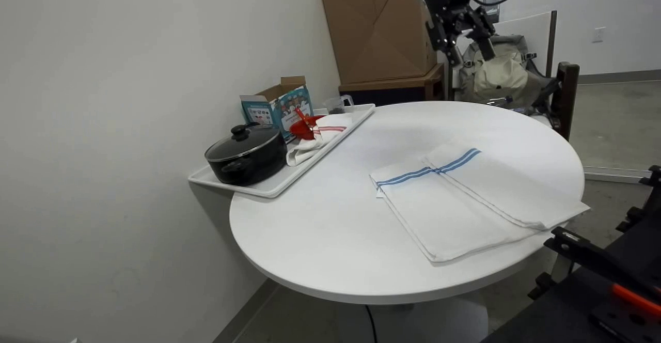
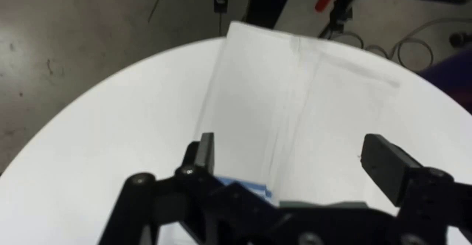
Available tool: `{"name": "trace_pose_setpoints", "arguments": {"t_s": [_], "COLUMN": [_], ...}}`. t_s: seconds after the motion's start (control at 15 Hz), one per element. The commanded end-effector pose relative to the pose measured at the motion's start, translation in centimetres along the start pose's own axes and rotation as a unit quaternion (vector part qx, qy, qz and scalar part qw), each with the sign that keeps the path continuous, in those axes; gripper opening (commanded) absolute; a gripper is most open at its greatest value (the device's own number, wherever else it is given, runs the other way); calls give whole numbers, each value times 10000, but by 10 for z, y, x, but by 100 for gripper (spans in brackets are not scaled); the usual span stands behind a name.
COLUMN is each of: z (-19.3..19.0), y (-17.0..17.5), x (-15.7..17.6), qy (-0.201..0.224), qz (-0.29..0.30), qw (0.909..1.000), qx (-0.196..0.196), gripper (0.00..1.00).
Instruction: Fold the towel three times
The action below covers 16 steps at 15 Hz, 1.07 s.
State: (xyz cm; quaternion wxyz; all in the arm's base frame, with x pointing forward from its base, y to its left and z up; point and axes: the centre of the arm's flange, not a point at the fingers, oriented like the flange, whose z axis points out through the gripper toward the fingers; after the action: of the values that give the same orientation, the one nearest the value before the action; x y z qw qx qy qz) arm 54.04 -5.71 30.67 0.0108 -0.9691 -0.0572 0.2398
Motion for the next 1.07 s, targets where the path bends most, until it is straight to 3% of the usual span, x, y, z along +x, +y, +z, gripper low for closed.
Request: {"name": "trace_pose_setpoints", "arguments": {"t_s": [0.0,0.27,0.33,0.87,1.0], "z": [-57,-84,-75,-75,-70], "y": [-19,-41,-32,-36,-32], "x": [14,33,18,16,9], "qy": [841,1384,1235,1301,1099], "qz": [254,510,372,469,288], "qw": [9959,9883,9912,9902,9933], "qx": [218,394,293,189,226], "gripper": [100,100,100,100,100]}}
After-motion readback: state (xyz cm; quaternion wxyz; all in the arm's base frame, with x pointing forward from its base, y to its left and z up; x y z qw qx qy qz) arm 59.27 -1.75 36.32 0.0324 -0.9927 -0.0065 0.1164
